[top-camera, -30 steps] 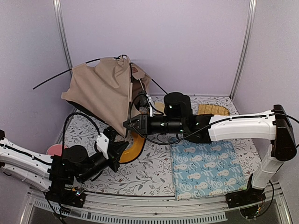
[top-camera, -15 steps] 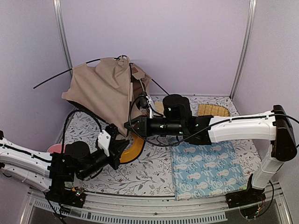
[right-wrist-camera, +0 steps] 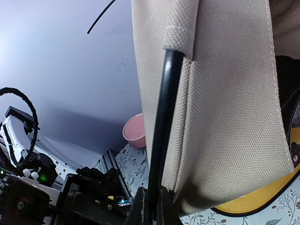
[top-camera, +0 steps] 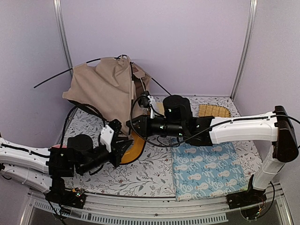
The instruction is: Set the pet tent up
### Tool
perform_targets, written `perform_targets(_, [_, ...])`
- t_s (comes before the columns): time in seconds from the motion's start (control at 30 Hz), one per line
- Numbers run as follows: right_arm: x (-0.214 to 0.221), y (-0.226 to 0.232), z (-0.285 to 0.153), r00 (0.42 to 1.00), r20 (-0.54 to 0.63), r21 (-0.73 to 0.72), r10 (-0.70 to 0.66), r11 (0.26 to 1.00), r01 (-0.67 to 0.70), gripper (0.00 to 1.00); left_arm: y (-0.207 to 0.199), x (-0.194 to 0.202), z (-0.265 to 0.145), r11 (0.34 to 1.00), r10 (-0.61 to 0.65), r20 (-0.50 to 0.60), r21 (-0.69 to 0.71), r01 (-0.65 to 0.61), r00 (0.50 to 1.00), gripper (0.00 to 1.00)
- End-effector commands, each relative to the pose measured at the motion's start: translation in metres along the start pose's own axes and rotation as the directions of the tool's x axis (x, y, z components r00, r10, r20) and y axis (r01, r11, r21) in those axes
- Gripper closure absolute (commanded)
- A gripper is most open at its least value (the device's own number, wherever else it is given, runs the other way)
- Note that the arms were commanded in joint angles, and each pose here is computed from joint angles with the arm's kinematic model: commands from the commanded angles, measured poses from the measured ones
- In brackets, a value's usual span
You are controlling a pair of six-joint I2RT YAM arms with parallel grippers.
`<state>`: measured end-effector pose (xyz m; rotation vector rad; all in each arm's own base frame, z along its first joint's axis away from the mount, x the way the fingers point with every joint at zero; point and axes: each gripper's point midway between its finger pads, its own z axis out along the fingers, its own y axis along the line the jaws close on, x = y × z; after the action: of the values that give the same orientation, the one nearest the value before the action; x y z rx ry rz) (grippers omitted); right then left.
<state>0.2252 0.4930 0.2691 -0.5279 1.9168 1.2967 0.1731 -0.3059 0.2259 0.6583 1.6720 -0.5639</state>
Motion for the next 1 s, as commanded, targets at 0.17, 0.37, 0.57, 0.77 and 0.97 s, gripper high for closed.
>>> perform_targets(0.17, [0.009, -0.041, -0.003, 0.999, -0.022, 0.171, -0.039, 0.984, 0.042, 1.0, 0.009, -0.068, -0.022, 0.985, -0.17, 0.167, 0.049, 0.164, 0.971, 0.69])
perform_targets(0.37, [0.01, -0.044, -0.004, 0.999, -0.032, 0.17, -0.036, 0.985, 0.041, 1.0, 0.042, -0.073, -0.03, 0.971, -0.216, 0.178, -0.066, 0.23, 0.96, 0.61])
perform_targets(0.57, [0.013, -0.057, -0.01, 0.995, -0.063, 0.249, -0.074, 0.965, 0.087, 1.0, 0.065, -0.074, -0.028, 0.953, -0.247, 0.146, -0.141, 0.267, 0.958, 0.53])
perform_targets(0.77, [0.02, -0.079, -0.026, 0.981, -0.13, 0.355, -0.145, 0.917, 0.183, 1.0, 0.085, -0.086, -0.026, 0.943, -0.256, 0.132, -0.184, 0.278, 0.958, 0.48])
perform_targets(0.97, [0.013, -0.087, -0.043, 0.969, -0.159, 0.398, -0.191, 0.885, 0.24, 1.0, 0.093, -0.081, -0.015, 0.939, -0.281, 0.08, -0.183, 0.291, 0.956, 0.48])
